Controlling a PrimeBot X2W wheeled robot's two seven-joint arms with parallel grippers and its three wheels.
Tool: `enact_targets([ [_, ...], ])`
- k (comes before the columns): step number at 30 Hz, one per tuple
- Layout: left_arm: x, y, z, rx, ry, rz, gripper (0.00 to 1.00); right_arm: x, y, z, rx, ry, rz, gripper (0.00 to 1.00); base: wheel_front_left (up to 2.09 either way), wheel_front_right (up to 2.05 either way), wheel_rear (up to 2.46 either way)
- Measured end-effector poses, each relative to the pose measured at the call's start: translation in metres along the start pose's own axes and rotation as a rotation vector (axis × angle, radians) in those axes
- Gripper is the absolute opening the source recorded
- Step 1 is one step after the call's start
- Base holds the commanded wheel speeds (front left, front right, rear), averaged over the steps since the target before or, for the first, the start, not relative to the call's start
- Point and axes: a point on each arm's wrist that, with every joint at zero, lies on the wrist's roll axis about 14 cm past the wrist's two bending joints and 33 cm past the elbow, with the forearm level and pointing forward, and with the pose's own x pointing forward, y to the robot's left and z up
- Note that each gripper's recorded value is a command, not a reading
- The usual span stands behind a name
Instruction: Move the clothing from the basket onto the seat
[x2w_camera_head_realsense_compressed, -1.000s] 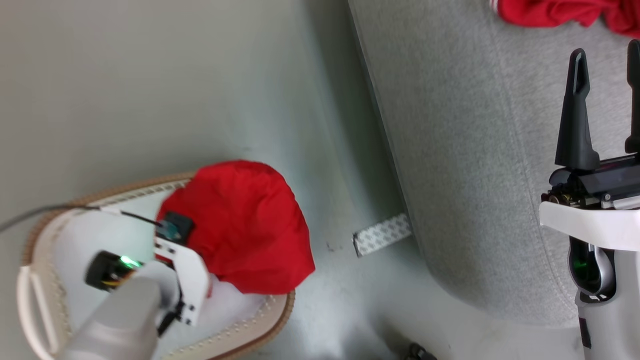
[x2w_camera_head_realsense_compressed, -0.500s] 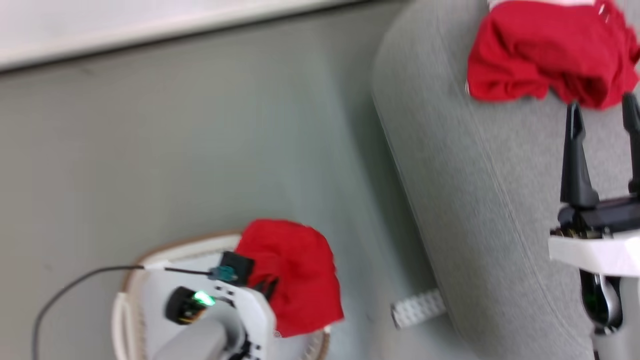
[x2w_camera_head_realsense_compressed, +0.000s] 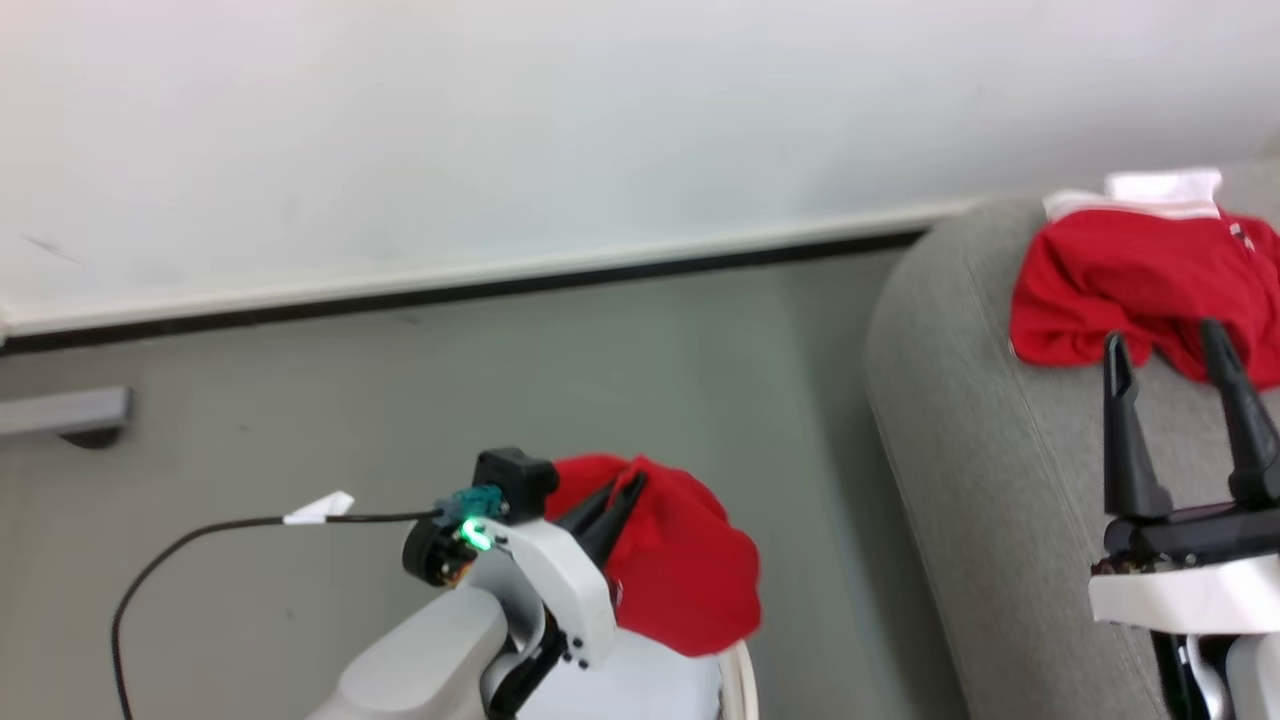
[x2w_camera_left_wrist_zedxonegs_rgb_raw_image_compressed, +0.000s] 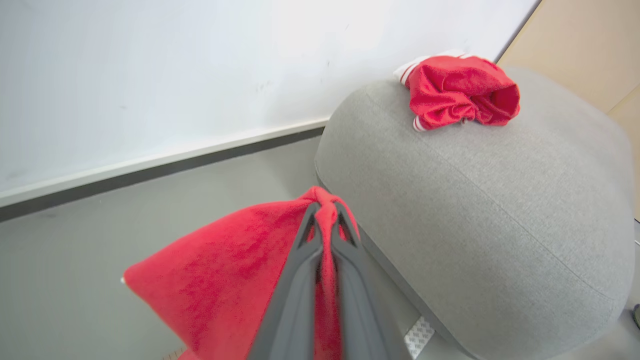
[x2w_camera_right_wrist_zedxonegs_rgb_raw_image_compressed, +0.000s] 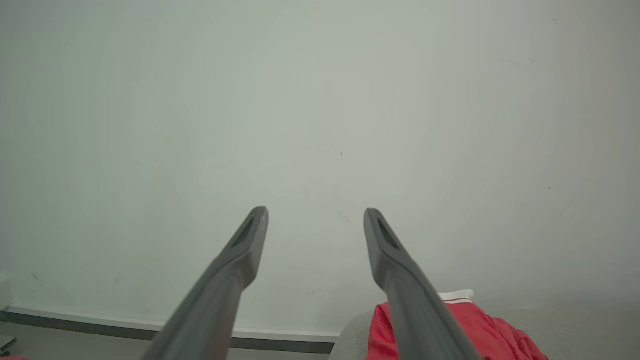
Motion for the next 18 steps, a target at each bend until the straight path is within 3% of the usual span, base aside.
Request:
enact_targets([
  [11, -0.041, -0.008, 0.111, 0.137, -0.308, 0.067, 0.0, -0.018, 0.048, 0.001, 0.106, 0.01, 0.104, 1.0, 0.0, 0.0, 0.0],
  [18, -0.061, -0.021, 0.171, 0.165, -0.472, 0.056, 0.0, -0.022, 0.079, 0.001, 0.154, 0.015, 0.179, 1.0, 0.0, 0.0, 0.0],
])
